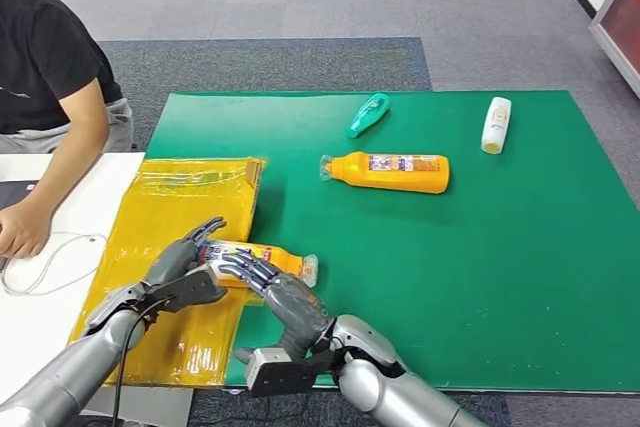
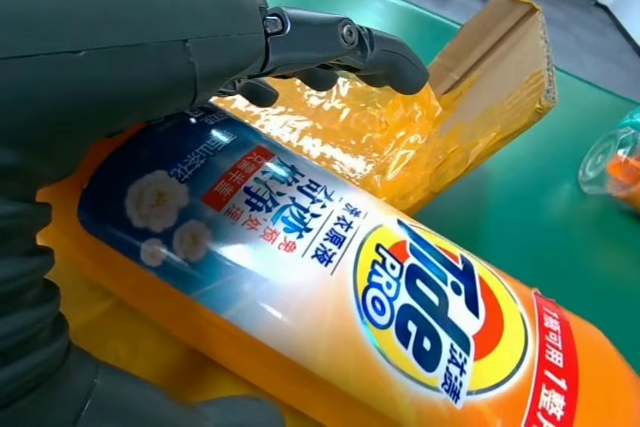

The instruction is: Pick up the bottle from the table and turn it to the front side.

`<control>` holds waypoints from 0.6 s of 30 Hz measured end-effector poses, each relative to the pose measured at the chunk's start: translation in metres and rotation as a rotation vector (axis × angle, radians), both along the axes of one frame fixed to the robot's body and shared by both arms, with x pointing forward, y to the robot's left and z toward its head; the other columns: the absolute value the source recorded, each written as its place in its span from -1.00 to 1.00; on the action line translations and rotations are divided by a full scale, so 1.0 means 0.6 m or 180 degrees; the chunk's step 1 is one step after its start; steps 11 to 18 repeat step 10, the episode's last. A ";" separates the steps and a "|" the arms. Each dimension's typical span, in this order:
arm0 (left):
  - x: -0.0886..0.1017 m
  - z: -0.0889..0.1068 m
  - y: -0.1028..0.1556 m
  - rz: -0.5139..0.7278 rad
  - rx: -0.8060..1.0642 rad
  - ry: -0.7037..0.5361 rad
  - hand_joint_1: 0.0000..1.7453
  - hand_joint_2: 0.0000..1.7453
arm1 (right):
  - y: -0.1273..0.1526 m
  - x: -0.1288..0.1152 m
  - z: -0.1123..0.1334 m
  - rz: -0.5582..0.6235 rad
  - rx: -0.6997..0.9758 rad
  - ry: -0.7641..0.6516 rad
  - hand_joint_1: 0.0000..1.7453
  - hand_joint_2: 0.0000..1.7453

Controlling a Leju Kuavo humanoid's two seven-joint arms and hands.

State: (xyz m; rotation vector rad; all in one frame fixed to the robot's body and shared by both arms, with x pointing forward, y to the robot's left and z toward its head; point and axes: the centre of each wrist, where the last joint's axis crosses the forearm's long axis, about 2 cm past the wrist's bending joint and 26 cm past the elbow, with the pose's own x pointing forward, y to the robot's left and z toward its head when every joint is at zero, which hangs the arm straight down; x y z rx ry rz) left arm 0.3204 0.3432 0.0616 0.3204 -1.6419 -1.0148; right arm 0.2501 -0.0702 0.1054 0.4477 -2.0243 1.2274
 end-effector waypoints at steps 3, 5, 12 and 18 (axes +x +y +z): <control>-0.026 -0.005 -0.011 0.0060 -0.0322 -0.0376 -1.00 1.00 | 0.000 -0.002 -0.001 -0.0019 -0.0018 0.0018 -1.00 1.00; -0.049 0.001 -0.033 0.0141 -0.0876 -0.0663 -1.00 1.00 | 0.000 -0.003 -0.003 -0.0044 -0.0035 0.0048 -1.00 1.00; -0.080 0.056 -0.086 0.0248 -0.1703 -0.1137 -1.00 1.00 | 0.002 -0.007 -0.004 -0.0091 -0.0056 0.0095 -1.00 1.00; -0.080 0.056 -0.086 0.0248 -0.1703 -0.1137 -1.00 1.00 | 0.002 -0.007 -0.004 -0.0091 -0.0056 0.0095 -1.00 1.00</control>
